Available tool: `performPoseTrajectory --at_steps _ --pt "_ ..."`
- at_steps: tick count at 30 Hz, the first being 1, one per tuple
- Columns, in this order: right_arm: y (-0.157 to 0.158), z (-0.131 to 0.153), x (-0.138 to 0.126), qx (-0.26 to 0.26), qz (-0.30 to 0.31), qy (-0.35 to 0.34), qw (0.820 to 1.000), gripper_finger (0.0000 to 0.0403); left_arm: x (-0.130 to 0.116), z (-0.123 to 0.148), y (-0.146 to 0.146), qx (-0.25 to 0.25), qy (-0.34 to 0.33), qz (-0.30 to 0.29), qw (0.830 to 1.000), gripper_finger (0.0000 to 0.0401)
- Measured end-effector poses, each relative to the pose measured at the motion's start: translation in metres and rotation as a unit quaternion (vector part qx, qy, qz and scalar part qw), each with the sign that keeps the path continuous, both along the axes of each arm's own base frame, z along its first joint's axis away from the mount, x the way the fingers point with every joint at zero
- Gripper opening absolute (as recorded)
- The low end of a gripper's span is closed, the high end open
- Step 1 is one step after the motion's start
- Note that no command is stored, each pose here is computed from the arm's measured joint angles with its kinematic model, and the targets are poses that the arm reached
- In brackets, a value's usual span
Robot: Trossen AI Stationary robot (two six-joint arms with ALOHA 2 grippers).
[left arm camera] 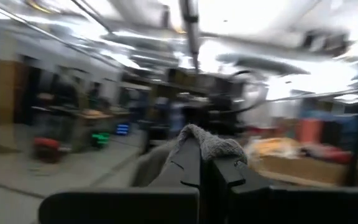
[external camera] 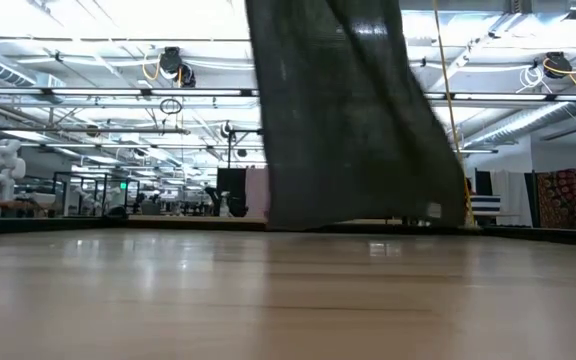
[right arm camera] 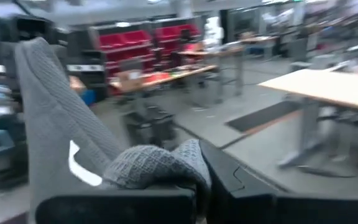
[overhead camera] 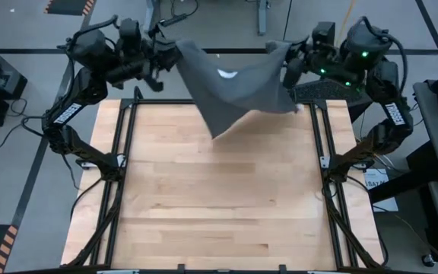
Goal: Roll towel
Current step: Fold the gray towel on the center of table
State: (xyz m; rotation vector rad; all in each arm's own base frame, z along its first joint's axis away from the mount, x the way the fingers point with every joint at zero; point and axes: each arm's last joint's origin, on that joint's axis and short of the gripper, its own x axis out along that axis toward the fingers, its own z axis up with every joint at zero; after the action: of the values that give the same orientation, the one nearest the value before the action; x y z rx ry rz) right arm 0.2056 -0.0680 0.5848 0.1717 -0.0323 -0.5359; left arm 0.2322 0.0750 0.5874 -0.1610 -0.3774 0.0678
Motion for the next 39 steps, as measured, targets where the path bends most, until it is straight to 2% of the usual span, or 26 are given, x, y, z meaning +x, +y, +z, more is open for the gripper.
performPoseTrajectory --at_steps 5,9,15,19,23,26,29,31,35,39 --pt "0.022 0.002 -0.004 0.043 0.094 -0.018 0.995 0.0000 -0.010 0.008 -0.019 -0.039 -0.008 -0.096 0.995 0.0002" --pt "0.041 0.008 -0.013 0.069 0.172 -0.046 0.982 0.0000 -0.019 0.018 -0.040 -0.060 -0.024 -0.160 0.985 0.0002" --pt "0.067 0.024 -0.030 0.076 0.299 -0.110 0.945 0.0000 -0.038 0.041 -0.067 -0.105 -0.071 -0.277 0.952 0.0002" --pt "0.076 0.032 -0.036 0.079 0.323 -0.150 0.931 0.0000 -0.044 0.050 -0.076 -0.095 -0.114 -0.312 0.938 0.0002" --pt "0.074 0.031 -0.035 0.095 0.282 -0.154 0.942 0.0000 -0.039 0.043 -0.073 -0.076 -0.081 -0.271 0.956 0.0002" --pt "0.072 0.025 -0.028 0.092 0.264 -0.128 0.952 0.0000 -0.031 0.029 -0.066 -0.053 -0.009 -0.219 0.974 0.0002" --pt "0.066 0.018 -0.026 0.094 0.239 -0.093 0.962 0.0000 -0.025 0.011 -0.050 -0.050 0.075 -0.145 0.985 0.0002" --pt "0.059 0.012 -0.028 0.102 0.215 -0.061 0.969 0.0000 -0.025 -0.001 -0.037 -0.059 0.136 -0.098 0.984 0.0002" --pt "0.044 -0.008 -0.024 0.116 0.154 0.029 0.981 0.0000 -0.028 -0.024 -0.010 -0.063 0.232 -0.004 0.971 0.0002" --pt "0.021 -0.028 -0.008 0.076 0.059 0.136 0.986 0.0000 -0.025 -0.048 0.017 -0.046 0.309 0.081 0.947 0.0002"
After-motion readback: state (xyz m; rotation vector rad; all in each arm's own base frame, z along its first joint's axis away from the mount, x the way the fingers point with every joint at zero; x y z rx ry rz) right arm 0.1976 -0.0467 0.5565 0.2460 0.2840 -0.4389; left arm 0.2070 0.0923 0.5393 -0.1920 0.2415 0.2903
